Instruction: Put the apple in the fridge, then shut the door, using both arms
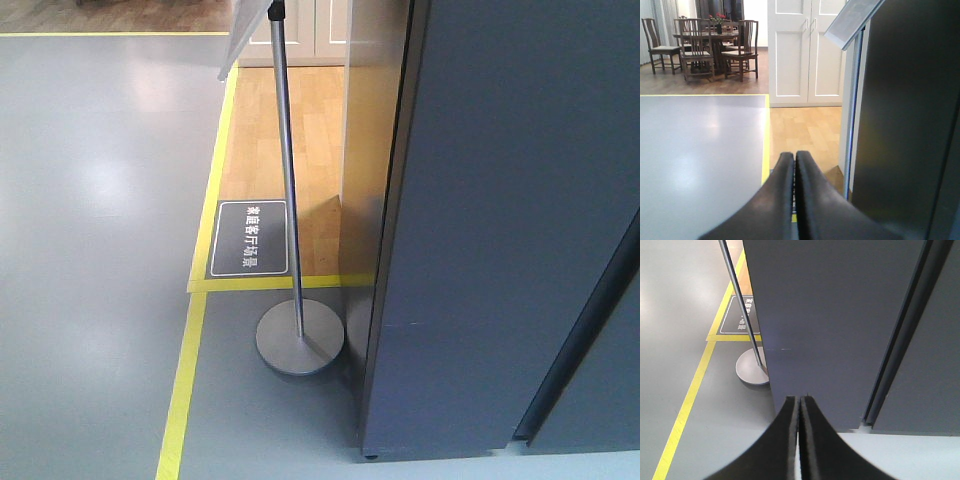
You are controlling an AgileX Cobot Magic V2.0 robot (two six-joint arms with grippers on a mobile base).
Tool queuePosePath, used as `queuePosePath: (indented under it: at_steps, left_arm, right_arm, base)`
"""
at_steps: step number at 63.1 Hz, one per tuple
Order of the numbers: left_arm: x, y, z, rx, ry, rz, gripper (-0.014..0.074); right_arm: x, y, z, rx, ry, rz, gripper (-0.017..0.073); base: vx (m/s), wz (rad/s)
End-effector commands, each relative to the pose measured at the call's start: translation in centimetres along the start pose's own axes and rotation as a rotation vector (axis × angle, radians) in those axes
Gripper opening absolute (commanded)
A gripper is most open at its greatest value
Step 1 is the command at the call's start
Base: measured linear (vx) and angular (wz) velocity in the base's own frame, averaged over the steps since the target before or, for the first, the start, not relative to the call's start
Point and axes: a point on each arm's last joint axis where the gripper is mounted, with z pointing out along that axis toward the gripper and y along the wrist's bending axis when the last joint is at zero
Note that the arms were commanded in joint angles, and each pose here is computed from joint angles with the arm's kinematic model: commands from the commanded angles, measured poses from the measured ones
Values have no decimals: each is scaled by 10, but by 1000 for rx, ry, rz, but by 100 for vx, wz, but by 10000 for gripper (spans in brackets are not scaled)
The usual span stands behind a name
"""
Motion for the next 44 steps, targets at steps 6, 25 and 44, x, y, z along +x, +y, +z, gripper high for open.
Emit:
queuePosePath:
  at_steps: [6, 25, 44]
  left_arm:
    - [0, 0, -1, 2, -87, 10, -6]
    - [-9, 0, -2, 5, -182, 6, -6]
    - [-7, 0, -1, 0, -165, -22, -6]
  right_arm:
    - [-12, 0, -4, -1, -78, -13, -3]
    - [-12, 0, -4, -1, -78, -13, -3]
    - [-12, 0, -4, -1, -78, -13, -3]
  base:
    - [0, 0]
    - [0, 0]
    - [0, 0]
